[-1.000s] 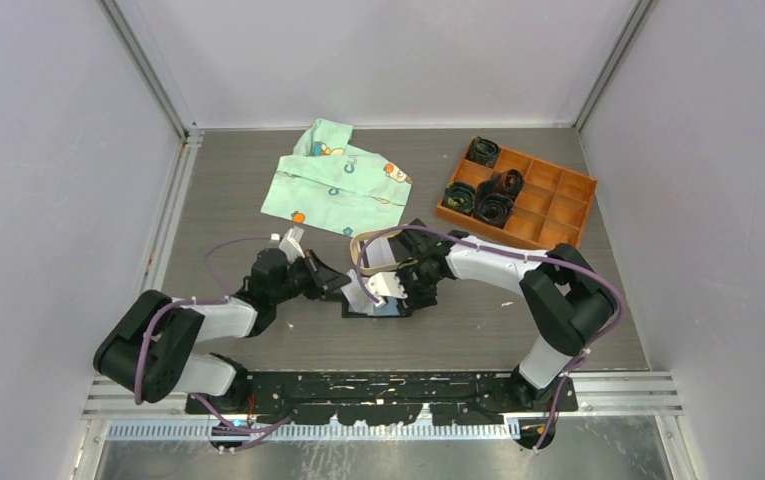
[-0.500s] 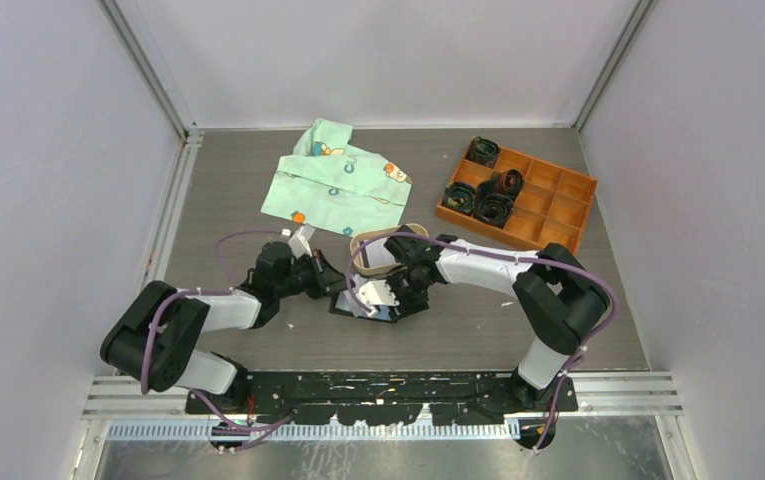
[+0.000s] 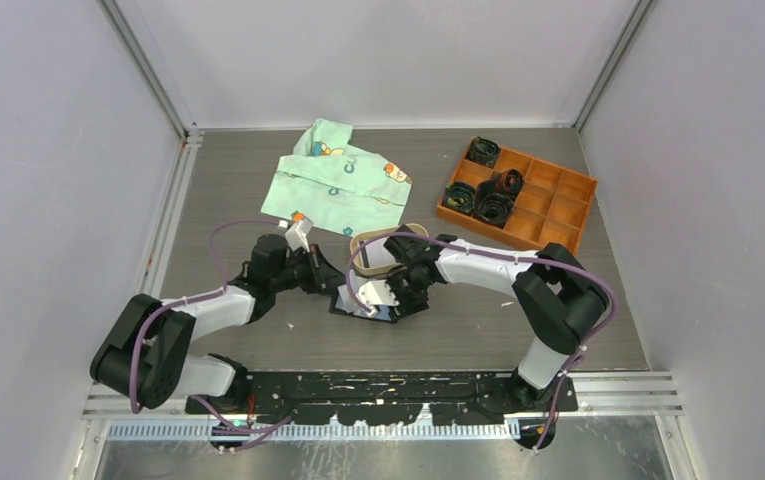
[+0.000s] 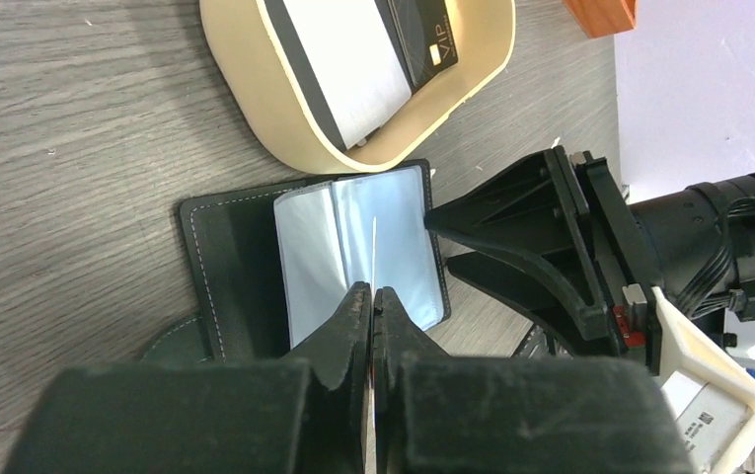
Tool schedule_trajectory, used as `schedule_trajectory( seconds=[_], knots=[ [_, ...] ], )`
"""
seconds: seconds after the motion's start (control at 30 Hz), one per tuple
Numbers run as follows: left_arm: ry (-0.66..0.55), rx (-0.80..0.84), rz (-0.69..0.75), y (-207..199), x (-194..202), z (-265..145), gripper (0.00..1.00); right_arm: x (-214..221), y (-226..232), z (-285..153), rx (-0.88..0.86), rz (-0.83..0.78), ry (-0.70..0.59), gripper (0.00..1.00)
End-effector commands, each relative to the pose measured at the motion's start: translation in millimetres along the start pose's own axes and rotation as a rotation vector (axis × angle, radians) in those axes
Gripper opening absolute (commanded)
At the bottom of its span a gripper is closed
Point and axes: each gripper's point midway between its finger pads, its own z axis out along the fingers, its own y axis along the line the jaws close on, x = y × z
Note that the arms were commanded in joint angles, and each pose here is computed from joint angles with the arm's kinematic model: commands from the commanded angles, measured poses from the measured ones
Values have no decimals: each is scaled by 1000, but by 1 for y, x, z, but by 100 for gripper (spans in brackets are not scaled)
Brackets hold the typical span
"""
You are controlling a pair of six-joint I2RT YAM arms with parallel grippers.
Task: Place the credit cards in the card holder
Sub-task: Insert the credit card into the card holder.
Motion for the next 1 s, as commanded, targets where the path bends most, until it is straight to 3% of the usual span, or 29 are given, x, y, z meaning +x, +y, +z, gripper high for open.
schedule_trajectory(
  seconds=[0.0,0.6,0.97],
  knots=[
    [30,10,38,0,-1,4,0,14,22,15,-91,20,45,54],
    [134,75,-35,-4,31,15,0,15,31,9,-125,-19,52,53],
    [29,79,-129,0,25,17,0,13,39,8,-167,-38,39,53]
  ],
)
